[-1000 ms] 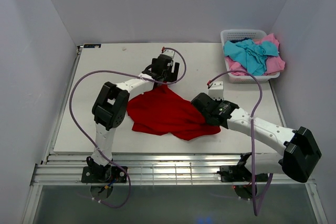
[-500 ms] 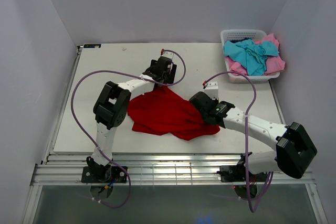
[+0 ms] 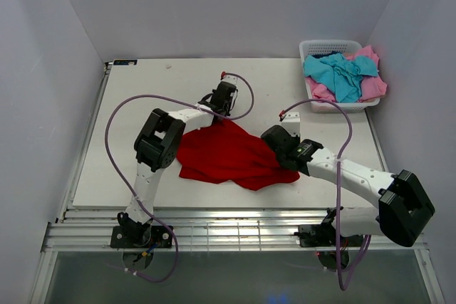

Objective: Fold and stack the t-shirts
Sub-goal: Flatten the tshirt out

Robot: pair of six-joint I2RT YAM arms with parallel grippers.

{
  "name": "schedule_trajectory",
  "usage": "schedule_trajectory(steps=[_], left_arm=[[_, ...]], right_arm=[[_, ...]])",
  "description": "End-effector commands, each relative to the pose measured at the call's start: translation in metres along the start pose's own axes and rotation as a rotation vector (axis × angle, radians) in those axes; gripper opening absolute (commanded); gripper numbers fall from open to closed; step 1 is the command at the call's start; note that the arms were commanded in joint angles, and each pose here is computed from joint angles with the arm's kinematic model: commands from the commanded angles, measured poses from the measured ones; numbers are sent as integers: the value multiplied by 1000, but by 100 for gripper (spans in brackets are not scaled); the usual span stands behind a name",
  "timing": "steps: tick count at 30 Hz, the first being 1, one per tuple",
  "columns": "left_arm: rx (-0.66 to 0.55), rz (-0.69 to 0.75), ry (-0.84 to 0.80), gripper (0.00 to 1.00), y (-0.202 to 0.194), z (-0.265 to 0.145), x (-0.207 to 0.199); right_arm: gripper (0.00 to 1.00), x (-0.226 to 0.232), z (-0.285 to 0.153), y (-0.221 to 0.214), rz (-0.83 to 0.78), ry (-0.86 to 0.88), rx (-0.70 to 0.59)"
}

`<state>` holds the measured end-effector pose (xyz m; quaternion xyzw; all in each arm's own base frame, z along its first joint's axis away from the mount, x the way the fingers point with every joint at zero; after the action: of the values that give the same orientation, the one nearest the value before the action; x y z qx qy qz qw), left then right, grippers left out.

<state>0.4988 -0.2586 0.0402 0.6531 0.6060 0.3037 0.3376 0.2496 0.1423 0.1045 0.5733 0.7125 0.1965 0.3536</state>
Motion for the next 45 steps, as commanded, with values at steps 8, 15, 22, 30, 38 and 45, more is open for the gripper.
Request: schedule_trajectory(steps=[8,15,22,30,38,45], left_arm=[[-338,-167,224,5,140,-92,68],[-487,-335,292,5,206,-159,151],[-535,-380,299,4,227,-188,179],[-593,-433,210,4,230,-232,179],[-561,-460,124,1,215,-279,176],[-535,-485,11,0,210,-320,166]], right_arm=[[9,-30,28,24,39,-44,-20],[8,-81,66,81,97,-2,-71],[8,-148,64,195,180,23,-245],[8,-183,10,252,227,48,-431],[9,-180,-38,228,236,82,-484],[10,-188,-148,249,246,163,-691]])
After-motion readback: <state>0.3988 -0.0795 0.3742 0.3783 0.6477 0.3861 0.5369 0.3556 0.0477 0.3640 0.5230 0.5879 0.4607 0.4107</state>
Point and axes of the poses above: each gripper's point midway between its finger pads, its own z axis out along the fingers, its own x axis along the line the jaws close on, y = z × x, the point moved 1 cm from there along -z, back along the fingers, and after that the axes turned 12 degrees about -z, right-handed, at the moved point
